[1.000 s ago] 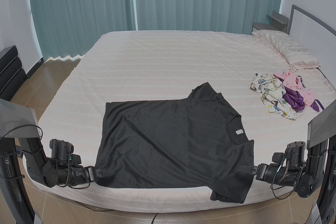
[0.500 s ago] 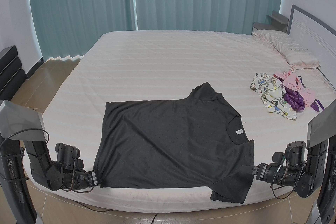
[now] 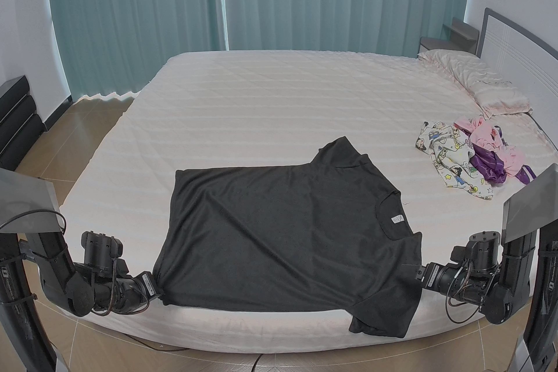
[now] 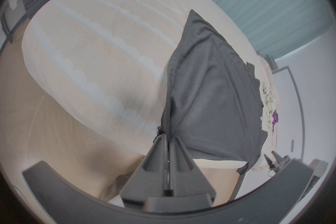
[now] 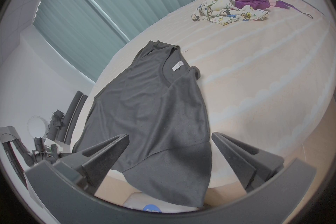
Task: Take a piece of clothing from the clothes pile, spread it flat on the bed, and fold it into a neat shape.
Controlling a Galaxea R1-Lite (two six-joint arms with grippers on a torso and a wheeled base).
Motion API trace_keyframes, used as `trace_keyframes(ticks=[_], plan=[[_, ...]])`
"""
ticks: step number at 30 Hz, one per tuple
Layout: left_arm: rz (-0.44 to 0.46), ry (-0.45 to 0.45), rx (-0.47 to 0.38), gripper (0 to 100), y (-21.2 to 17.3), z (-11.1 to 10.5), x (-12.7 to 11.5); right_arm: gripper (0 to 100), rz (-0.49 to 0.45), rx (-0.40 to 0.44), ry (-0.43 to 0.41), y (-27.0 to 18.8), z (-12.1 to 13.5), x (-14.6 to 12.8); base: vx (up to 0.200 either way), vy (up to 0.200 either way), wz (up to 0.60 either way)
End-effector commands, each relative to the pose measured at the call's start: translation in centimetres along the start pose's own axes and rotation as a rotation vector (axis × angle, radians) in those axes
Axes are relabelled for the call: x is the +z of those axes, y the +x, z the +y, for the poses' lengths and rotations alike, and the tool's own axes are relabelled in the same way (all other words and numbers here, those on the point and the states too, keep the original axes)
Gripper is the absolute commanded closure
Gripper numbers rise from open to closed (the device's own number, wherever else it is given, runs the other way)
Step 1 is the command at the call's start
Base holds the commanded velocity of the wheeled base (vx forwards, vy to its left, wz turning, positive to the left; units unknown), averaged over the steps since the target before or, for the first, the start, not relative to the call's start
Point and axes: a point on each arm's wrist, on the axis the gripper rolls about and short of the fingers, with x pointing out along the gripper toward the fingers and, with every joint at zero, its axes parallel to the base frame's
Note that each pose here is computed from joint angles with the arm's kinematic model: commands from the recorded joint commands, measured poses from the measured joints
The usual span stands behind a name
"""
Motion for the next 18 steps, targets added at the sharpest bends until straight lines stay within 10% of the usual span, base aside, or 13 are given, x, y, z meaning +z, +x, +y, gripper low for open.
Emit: trace_keyframes(ticks=[1, 10, 11, 18], plan=[[-0.033, -0.049, -0.044, 100, -0.4, 0.1, 0.6, 0, 0.010, -0.032, -0.002, 1.1, -0.6, -0.5, 0.000, 0.000, 0.00], [-0.050, -0.055, -0.065, 100, -0.4, 0.0, 0.9, 0, 0.034, -0.046, -0.004, 3.0, -1.2, -1.2, 0.000, 0.000, 0.00], [-0.050, -0.055, -0.065, 100, -0.4, 0.0, 0.9, 100, 0.038, -0.048, -0.010, 3.3, -1.3, -1.3, 0.000, 0.000, 0.00], [-0.054, -0.052, -0.061, 100, -0.4, 0.0, 0.9, 100, -0.024, -0.034, -0.011, 4.7, -1.5, -0.1, 0.000, 0.000, 0.00]])
